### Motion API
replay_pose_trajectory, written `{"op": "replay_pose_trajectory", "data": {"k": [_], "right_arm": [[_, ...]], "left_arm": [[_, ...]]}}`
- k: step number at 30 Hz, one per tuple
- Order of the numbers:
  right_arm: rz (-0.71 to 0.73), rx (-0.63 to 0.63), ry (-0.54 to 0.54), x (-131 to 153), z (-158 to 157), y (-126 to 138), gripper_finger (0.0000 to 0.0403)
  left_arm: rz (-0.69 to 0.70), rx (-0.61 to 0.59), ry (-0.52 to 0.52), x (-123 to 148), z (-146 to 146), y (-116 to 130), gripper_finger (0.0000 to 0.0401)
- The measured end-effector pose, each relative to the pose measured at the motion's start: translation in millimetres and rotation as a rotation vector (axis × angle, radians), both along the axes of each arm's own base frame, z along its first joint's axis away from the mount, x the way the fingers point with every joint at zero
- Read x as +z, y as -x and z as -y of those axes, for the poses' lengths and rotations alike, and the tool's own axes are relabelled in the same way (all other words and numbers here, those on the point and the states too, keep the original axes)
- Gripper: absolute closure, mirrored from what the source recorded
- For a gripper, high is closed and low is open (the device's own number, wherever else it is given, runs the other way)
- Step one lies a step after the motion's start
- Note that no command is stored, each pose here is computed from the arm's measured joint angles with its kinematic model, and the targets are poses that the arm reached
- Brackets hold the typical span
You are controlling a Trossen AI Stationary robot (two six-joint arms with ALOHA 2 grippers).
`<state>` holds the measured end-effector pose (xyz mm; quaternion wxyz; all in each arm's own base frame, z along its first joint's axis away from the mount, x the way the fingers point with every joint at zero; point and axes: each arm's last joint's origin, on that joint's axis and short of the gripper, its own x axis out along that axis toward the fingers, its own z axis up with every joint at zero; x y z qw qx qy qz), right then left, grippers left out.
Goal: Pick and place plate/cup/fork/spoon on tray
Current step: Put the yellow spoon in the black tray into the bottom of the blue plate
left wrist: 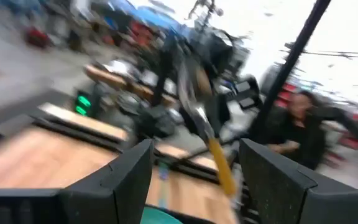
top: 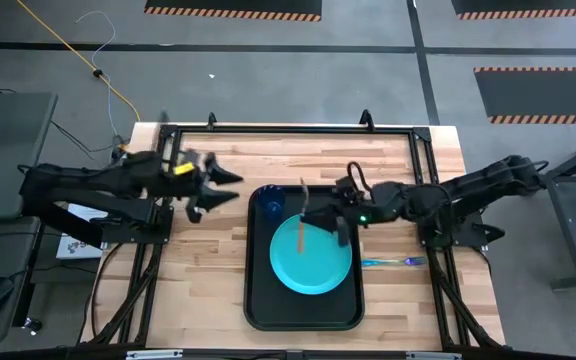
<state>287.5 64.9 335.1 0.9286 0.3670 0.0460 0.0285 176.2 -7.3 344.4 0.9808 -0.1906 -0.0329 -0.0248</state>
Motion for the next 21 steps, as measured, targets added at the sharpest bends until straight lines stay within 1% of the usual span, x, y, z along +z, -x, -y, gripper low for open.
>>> {"op": "replay_pose_trajectory", "data": {"k": [4, 6, 8, 15, 18, 21], "right_arm": [[0.156, 0.001, 0.075, 2, 15, -19, 0.0396], [0.232, 0.005, 0.099, 4, 20, -24, 0.0396], [0.269, 0.001, 0.111, 5, 24, -27, 0.0396], [0.250, -0.008, 0.128, -3, 28, -34, 0.0397], [0.242, -0.050, 0.160, -4, 29, -35, 0.0397], [0.219, -0.087, 0.181, -6, 31, -36, 0.0397]], "left_arm": [[-0.020, -0.158, 0.090, -12, 6, -32, 0.0172], [-0.041, -0.197, 0.128, -19, 7, -45, 0.0172], [-0.065, -0.211, 0.176, -26, 8, -55, 0.0172], [-0.105, -0.217, 0.289, -46, 9, -83, 0.0172], [-0.119, -0.217, 0.336, -53, 10, -92, 0.0172], [-0.121, -0.218, 0.362, -60, 10, -99, 0.0172]]}}
